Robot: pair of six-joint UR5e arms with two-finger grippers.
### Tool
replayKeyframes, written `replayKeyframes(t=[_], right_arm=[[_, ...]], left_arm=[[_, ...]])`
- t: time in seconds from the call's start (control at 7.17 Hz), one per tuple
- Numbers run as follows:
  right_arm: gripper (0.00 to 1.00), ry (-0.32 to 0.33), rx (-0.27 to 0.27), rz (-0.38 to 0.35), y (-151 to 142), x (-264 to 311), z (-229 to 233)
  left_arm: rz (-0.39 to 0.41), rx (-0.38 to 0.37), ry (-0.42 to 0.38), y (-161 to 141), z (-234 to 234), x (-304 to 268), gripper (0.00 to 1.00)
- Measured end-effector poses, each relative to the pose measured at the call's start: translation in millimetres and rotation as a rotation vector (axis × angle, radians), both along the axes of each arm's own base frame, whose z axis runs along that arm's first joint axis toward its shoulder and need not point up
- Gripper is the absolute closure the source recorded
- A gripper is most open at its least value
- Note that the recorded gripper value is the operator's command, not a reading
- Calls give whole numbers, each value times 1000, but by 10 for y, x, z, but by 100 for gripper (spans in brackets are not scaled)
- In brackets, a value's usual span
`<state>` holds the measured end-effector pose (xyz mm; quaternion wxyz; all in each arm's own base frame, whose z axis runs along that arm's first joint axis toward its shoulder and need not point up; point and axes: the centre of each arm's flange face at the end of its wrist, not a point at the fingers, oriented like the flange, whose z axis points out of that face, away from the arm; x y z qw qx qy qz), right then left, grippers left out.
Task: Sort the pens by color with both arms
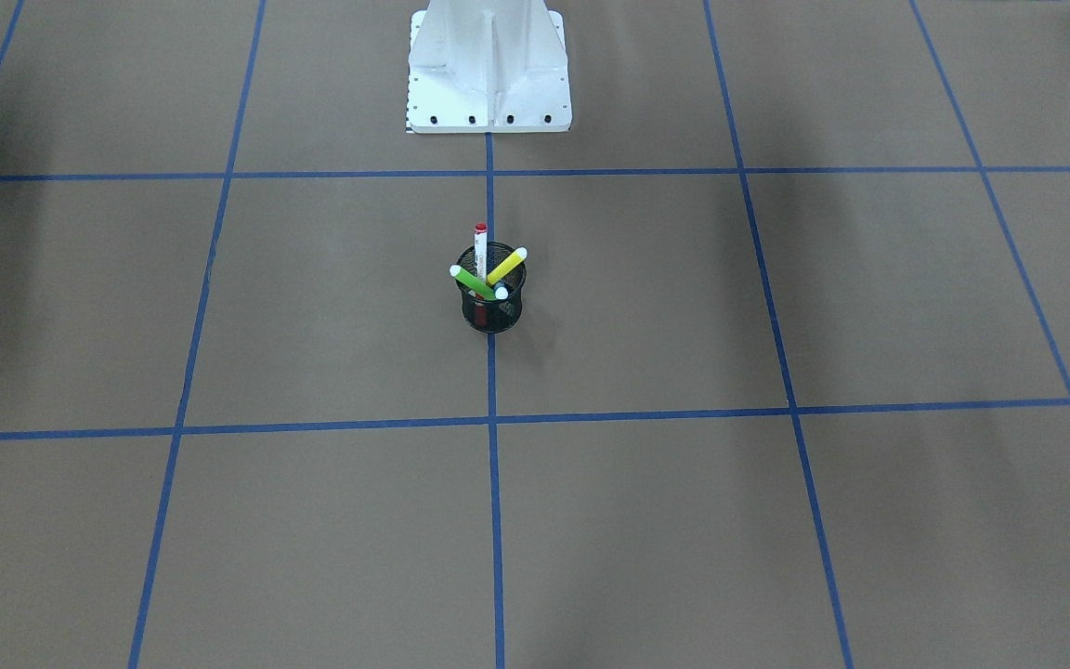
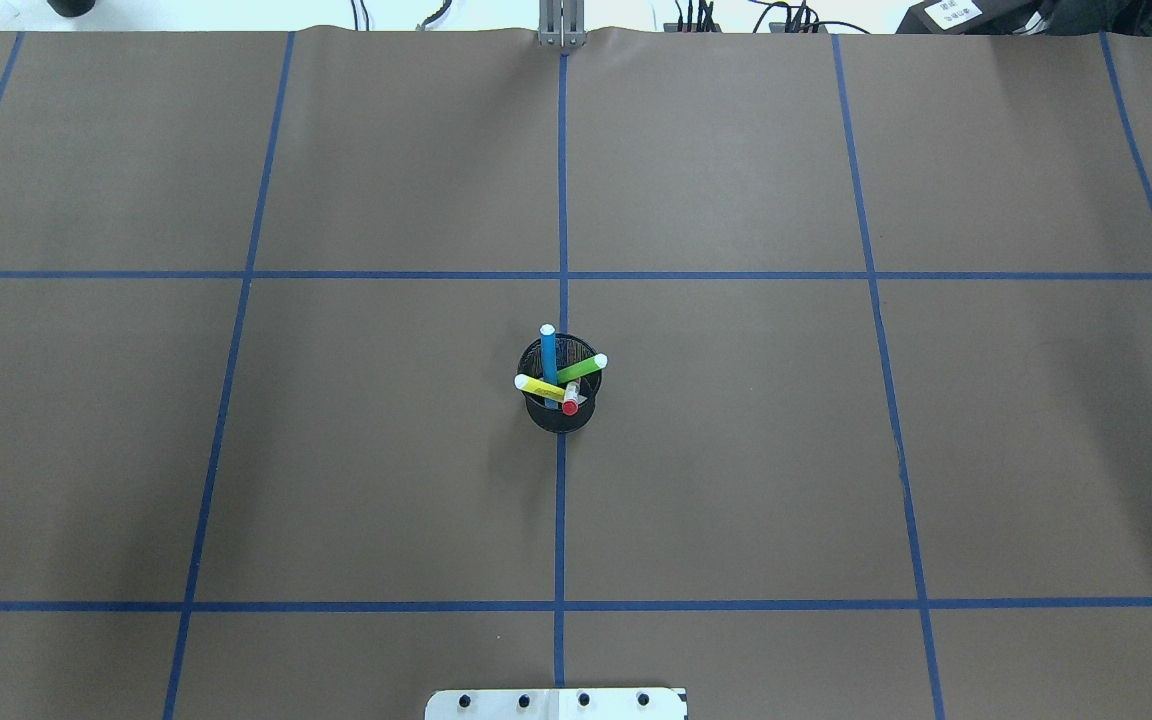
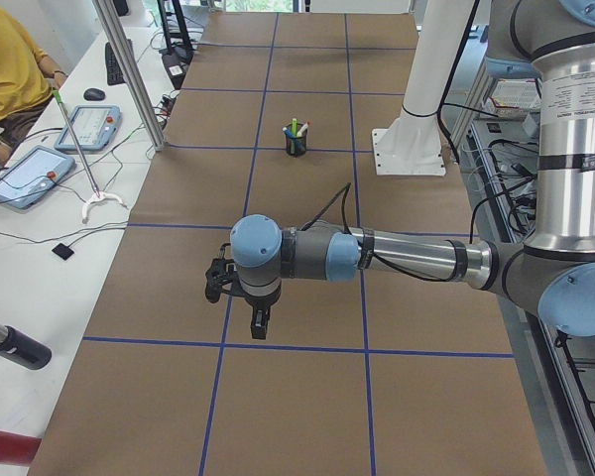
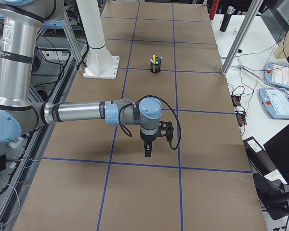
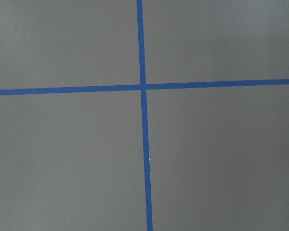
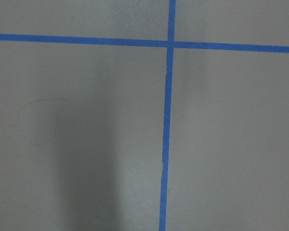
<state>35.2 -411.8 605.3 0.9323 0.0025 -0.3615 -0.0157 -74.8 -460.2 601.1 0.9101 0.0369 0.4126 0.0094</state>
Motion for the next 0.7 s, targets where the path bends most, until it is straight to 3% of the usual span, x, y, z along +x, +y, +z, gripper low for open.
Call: replayKeyframes(t=[0.56,0.7], right_arm=[[0,-10,10,3,-14,-8,-26],[0,-22,55,5,-71,-18,-83]], left_arm=[[1,72,-2,-53,-78,-2,0],[-1,108,-4,-112,-148,-2,0]])
